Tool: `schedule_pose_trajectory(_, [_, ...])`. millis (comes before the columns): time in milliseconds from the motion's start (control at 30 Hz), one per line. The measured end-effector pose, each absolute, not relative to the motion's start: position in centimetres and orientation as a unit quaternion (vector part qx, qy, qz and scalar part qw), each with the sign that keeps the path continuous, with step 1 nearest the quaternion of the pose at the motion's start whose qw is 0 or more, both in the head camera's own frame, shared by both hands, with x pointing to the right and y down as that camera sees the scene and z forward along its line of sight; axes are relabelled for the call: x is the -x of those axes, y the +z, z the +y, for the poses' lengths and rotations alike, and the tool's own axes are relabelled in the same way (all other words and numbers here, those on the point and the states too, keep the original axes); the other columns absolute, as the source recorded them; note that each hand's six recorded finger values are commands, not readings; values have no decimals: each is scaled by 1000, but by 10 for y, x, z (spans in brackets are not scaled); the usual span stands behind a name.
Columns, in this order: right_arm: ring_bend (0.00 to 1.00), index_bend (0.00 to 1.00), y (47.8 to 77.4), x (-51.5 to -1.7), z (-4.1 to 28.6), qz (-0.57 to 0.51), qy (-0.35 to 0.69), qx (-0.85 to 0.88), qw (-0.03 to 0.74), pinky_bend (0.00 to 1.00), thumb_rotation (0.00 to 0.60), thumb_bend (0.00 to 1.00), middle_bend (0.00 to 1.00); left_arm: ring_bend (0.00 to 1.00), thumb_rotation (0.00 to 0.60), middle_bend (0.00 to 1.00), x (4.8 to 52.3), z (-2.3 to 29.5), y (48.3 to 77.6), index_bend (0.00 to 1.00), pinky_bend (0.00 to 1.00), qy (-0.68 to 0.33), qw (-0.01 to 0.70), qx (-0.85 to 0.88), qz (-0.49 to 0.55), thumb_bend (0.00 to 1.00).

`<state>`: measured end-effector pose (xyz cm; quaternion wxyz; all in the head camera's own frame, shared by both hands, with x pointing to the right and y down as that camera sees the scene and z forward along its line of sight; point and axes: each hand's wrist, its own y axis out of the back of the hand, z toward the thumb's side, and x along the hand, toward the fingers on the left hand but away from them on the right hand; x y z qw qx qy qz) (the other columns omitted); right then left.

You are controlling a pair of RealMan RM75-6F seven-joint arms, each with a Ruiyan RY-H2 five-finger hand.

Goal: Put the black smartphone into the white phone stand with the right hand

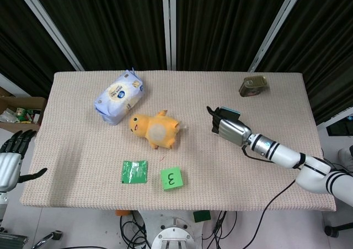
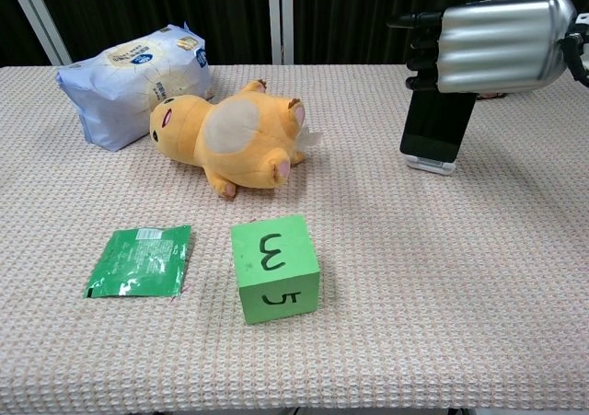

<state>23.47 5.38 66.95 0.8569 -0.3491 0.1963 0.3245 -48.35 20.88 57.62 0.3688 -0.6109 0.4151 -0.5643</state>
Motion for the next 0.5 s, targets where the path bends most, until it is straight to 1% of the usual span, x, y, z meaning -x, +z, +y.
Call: schedule_pose_trajectory(500, [513, 346, 675, -239, 54, 204, 335, 348, 851, 16, 600, 628, 463, 45, 539, 77, 483, 209, 580, 88, 176, -568, 365, 613, 409, 0])
